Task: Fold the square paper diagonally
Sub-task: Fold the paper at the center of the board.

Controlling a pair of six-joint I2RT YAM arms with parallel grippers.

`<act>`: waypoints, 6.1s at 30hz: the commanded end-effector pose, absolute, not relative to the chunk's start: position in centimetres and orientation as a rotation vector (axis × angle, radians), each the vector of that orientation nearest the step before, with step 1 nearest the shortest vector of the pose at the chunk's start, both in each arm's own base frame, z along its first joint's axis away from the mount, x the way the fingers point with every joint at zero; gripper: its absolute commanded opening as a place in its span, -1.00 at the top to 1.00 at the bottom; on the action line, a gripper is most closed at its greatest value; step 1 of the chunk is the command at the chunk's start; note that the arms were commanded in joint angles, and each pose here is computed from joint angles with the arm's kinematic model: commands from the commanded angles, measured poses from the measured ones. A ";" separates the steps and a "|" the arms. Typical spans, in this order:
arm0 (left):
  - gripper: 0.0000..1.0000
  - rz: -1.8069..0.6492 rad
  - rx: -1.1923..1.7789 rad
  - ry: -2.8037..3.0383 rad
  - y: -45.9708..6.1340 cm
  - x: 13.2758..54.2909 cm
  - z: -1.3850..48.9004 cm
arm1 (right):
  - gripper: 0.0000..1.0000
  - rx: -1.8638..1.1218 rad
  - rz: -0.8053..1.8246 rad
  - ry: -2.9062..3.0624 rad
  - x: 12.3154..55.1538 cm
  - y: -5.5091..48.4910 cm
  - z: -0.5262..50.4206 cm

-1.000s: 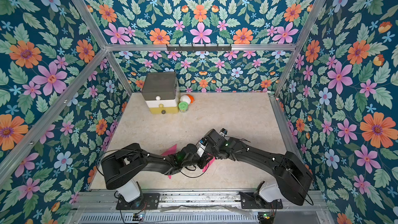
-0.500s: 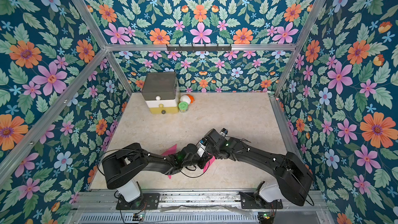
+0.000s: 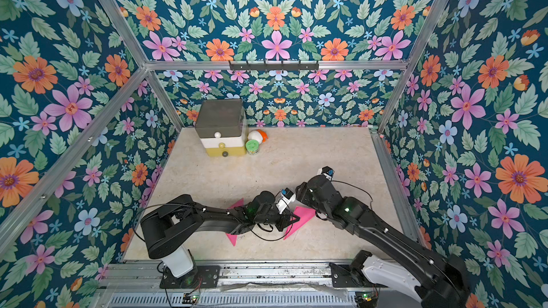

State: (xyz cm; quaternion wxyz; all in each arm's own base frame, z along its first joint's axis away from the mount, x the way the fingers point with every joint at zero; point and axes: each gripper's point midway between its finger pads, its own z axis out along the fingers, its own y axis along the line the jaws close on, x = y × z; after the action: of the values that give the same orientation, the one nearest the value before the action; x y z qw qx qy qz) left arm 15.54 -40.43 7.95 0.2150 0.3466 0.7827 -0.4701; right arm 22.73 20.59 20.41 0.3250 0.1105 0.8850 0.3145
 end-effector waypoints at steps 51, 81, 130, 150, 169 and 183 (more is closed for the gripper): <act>0.86 -1.693 1.200 2.308 -33.7 6.6 18.1 | 0.34 -0.566 1.452 2.208 10.6 27.9 20.0; 0.82 -1.310 0.563 2.167 -38.2 16.9 18.0 | 1.00 0.408 1.135 2.296 21.2 23.1 6.9; 1.00 -0.851 0.017 2.696 -32.4 17.8 -1.0 | 1.00 0.501 0.991 2.407 21.5 21.5 1.9; 1.00 -0.524 -0.117 2.569 -25.2 21.3 3.0 | 1.00 0.482 0.983 2.412 21.1 21.1 1.6; 1.00 -0.998 0.152 2.593 -36.1 17.8 4.0 | 1.00 0.473 0.986 2.408 21.2 21.3 1.9; 1.00 -1.131 0.248 2.649 -39.2 16.7 3.1 | 1.00 0.470 0.975 2.418 21.1 21.2 1.6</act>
State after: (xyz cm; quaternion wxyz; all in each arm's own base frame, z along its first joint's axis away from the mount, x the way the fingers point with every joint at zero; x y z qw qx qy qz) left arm 17.35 -38.21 2.83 0.1435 0.0723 0.9172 -0.3647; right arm 20.97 21.29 1.68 0.2389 0.1744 0.8840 0.3620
